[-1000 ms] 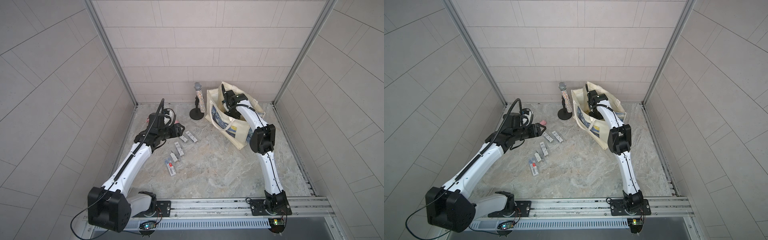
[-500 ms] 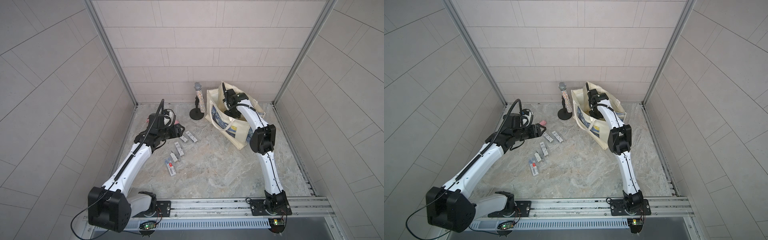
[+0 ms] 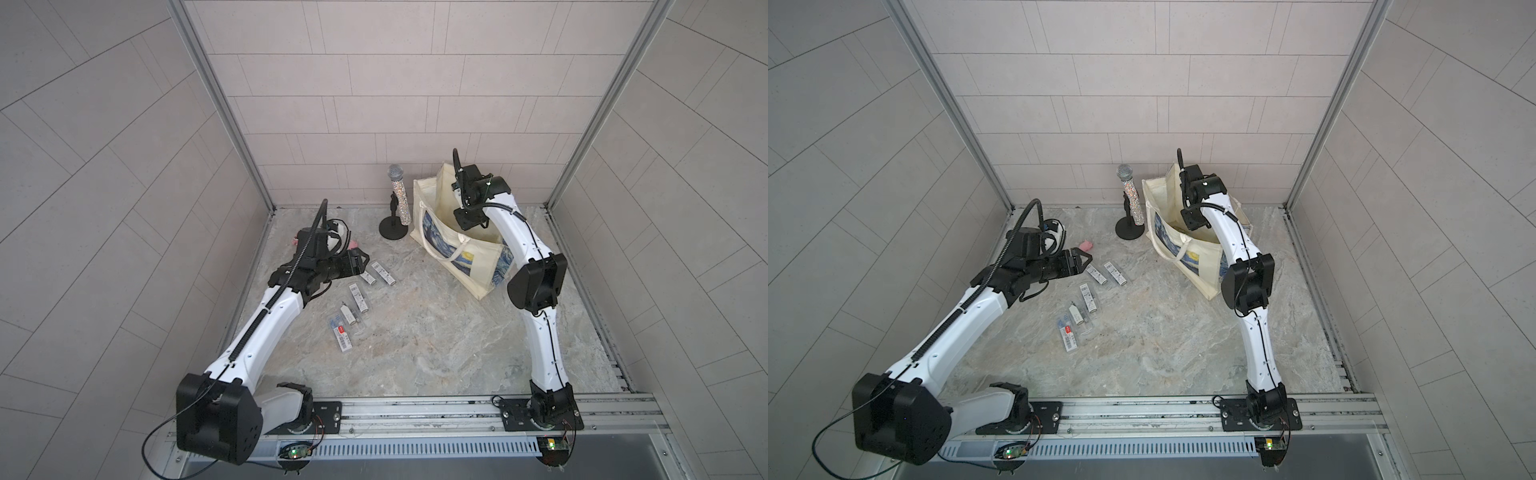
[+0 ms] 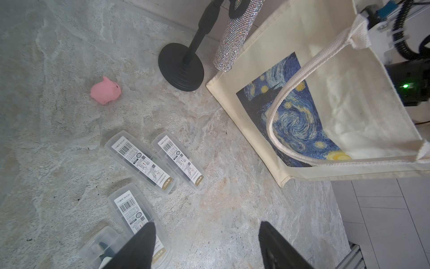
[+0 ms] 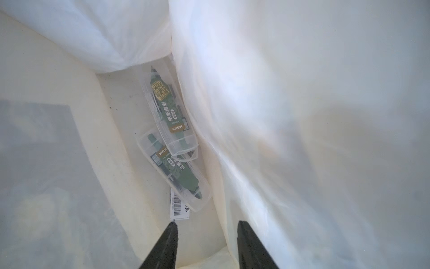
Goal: Put the compass set into the canvas bag
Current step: Place the compass set in the canvas bag, then pick up the compass set at the center of the board.
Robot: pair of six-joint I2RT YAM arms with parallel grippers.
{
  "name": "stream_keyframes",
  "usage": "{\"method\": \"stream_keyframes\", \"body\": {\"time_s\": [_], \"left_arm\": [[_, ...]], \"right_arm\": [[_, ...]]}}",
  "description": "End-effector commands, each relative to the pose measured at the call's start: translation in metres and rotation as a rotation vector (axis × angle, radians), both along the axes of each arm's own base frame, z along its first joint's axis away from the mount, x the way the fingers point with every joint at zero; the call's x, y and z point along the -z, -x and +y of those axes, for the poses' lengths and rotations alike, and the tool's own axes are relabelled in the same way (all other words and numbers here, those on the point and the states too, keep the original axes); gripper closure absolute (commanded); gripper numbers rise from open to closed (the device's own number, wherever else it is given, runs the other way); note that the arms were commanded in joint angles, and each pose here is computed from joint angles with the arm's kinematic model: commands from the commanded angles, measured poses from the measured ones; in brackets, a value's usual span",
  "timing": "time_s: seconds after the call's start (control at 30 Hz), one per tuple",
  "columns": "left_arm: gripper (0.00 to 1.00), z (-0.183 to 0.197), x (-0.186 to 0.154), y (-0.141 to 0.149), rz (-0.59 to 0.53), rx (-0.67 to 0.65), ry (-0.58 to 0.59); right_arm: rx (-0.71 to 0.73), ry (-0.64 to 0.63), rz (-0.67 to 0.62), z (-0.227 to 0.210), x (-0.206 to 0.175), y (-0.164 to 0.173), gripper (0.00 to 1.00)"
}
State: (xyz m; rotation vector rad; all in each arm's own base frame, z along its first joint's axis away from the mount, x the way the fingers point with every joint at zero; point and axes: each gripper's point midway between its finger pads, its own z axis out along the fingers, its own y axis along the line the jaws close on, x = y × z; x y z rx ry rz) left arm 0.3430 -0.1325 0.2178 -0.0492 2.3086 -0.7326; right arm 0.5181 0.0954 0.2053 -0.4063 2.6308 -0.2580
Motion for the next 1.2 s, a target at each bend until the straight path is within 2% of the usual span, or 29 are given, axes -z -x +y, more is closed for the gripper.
{"method": "stream_keyframes", "body": {"time_s": [0.0, 0.37, 0.57, 0.67, 0.83, 1.03, 1.17], "left_arm": [[0.23, 0.002, -0.004, 0.001, -0.024, -0.006, 0.009], [0.23, 0.002, -0.004, 0.001, -0.026, -0.004, 0.012], [0.23, 0.004, -0.002, 0.001, -0.019, -0.01, 0.005], [0.23, 0.009, 0.001, 0.003, -0.005, -0.03, -0.013], [0.23, 0.03, 0.016, 0.011, 0.048, -0.109, -0.094], [0.19, 0.064, 0.045, 0.028, 0.182, -0.223, -0.23], [0.19, 0.073, 0.064, 0.046, 0.275, -0.247, -0.276]], "right_arm": [[0.012, -0.035, -0.113, -0.004, -0.053, 0.008, 0.55], [-0.02, -0.171, -0.359, 0.001, -0.156, 0.053, 0.55], [-0.07, -0.344, -0.59, 0.01, -0.223, 0.1, 0.52], [-0.154, -0.448, -0.633, 0.031, -0.235, 0.128, 0.51], [-0.326, -0.503, -0.608, 0.082, -0.215, 0.174, 0.5], [-0.459, -0.478, -0.458, 0.132, -0.152, 0.202, 0.49], [-0.517, -0.489, -0.359, 0.159, -0.11, 0.215, 0.5]]}}
